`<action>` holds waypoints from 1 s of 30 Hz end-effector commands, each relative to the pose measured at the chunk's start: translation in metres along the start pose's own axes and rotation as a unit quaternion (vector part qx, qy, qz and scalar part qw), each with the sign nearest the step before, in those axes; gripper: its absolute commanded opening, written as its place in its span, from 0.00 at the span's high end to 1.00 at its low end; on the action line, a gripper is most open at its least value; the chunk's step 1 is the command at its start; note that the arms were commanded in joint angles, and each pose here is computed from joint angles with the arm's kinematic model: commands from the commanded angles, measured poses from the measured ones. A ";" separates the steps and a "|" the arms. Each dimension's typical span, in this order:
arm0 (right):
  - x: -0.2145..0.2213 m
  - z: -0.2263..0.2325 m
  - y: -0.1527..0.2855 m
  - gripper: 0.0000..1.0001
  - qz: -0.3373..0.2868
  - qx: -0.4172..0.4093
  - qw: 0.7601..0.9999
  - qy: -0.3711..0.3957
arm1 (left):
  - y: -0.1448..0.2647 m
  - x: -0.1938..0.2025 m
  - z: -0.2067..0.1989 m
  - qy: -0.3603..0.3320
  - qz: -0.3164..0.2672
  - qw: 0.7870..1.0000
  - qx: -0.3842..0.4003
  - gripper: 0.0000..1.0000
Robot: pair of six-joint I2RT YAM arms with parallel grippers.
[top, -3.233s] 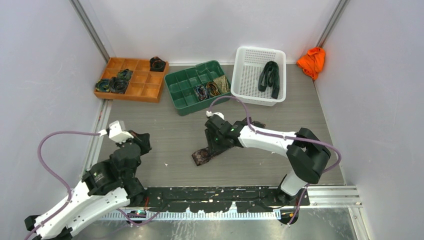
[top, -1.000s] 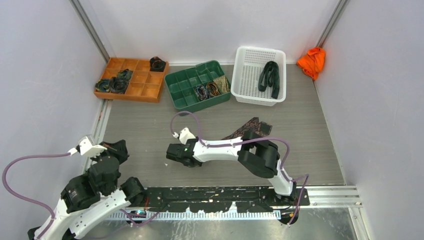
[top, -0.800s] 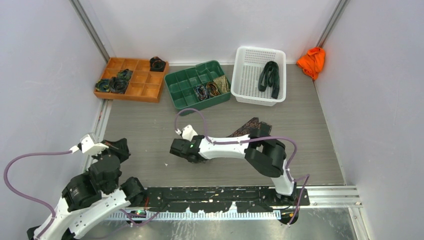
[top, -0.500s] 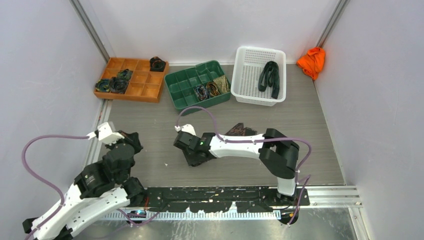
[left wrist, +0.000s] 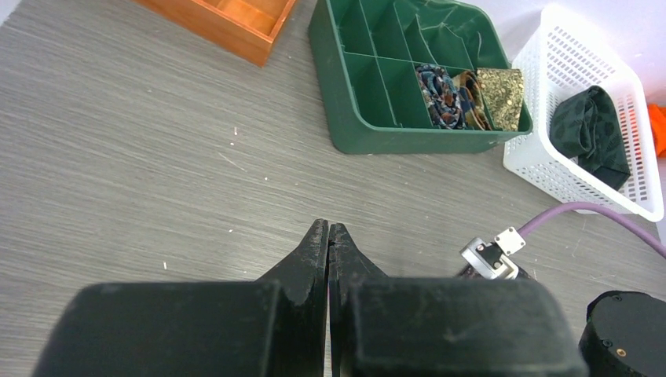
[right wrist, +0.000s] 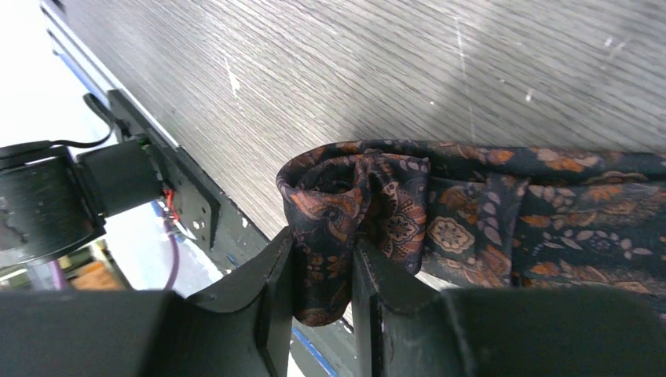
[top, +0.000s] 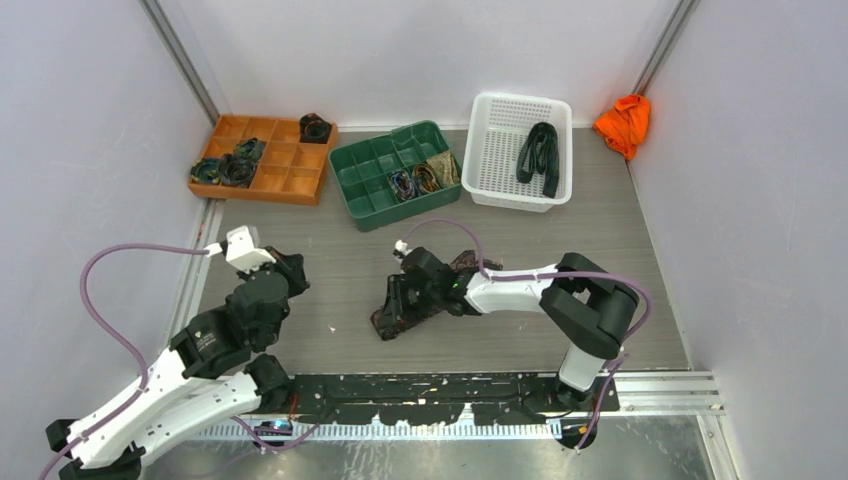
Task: Roll the ties
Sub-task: Roll the tie at the center of the board.
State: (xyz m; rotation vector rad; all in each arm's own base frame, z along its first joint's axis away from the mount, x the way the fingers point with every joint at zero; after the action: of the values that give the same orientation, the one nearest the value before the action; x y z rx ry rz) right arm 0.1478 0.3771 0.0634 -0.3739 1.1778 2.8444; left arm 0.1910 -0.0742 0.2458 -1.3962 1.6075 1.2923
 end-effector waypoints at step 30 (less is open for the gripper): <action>-0.034 -0.043 0.041 0.48 -0.014 0.020 1.000 -0.019 | -0.010 0.005 -0.030 0.005 0.013 0.999 0.034 1.00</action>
State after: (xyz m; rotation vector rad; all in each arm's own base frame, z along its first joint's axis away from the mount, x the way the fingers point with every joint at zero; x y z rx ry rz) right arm 0.1756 0.3317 0.0571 -0.2417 1.1315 2.8675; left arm 0.2006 -0.1003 0.2413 -1.3210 1.6631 1.2738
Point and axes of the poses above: each gripper's point midway between its finger pads, its own y axis back along the fingers, its own z axis along the line the jaws close on, x = y × z, the point moved 2 cm from there along y, back along the fingers, and after that the axes turned 6 degrees about -y, right-handed, at the moved point
